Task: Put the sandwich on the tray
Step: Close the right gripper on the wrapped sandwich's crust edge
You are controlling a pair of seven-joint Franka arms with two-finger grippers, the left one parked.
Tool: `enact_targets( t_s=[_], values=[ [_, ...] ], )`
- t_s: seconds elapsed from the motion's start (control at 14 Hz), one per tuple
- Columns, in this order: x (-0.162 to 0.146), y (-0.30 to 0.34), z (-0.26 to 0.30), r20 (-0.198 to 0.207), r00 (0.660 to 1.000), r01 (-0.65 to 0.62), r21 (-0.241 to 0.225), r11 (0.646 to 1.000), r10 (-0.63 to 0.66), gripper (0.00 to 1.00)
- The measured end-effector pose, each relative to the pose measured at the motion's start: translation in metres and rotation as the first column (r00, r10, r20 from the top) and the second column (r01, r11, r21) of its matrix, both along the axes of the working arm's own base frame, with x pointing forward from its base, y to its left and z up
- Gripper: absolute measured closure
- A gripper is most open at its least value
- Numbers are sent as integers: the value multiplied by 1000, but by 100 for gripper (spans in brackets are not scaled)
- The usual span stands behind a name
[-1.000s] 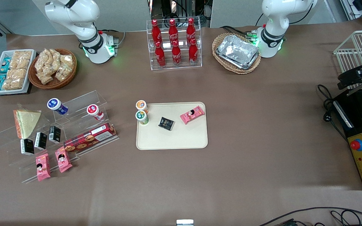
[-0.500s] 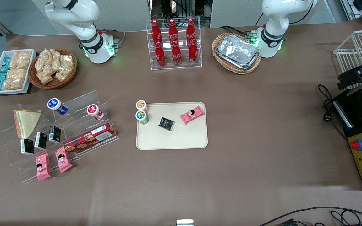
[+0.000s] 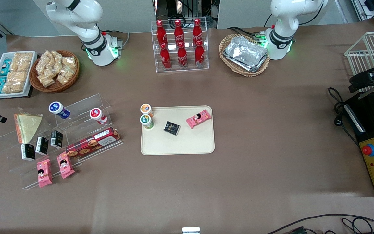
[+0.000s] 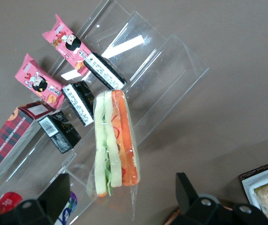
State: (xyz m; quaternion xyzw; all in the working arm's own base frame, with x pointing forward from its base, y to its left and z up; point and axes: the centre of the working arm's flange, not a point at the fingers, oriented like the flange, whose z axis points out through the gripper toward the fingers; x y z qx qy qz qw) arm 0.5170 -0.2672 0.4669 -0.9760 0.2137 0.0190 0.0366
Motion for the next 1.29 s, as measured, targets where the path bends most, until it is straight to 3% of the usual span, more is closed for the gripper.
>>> enact_targets(
  t_s=[0.36,0.71,1.29],
  values=[
    [-4,1,-30,13,1000,-23,5,1000,23,0],
    [-8,9,-50,18,1000,-14,55,998,13,0],
    [-18,12,-82,28,997,-78,48,996,77,0]
  ],
)
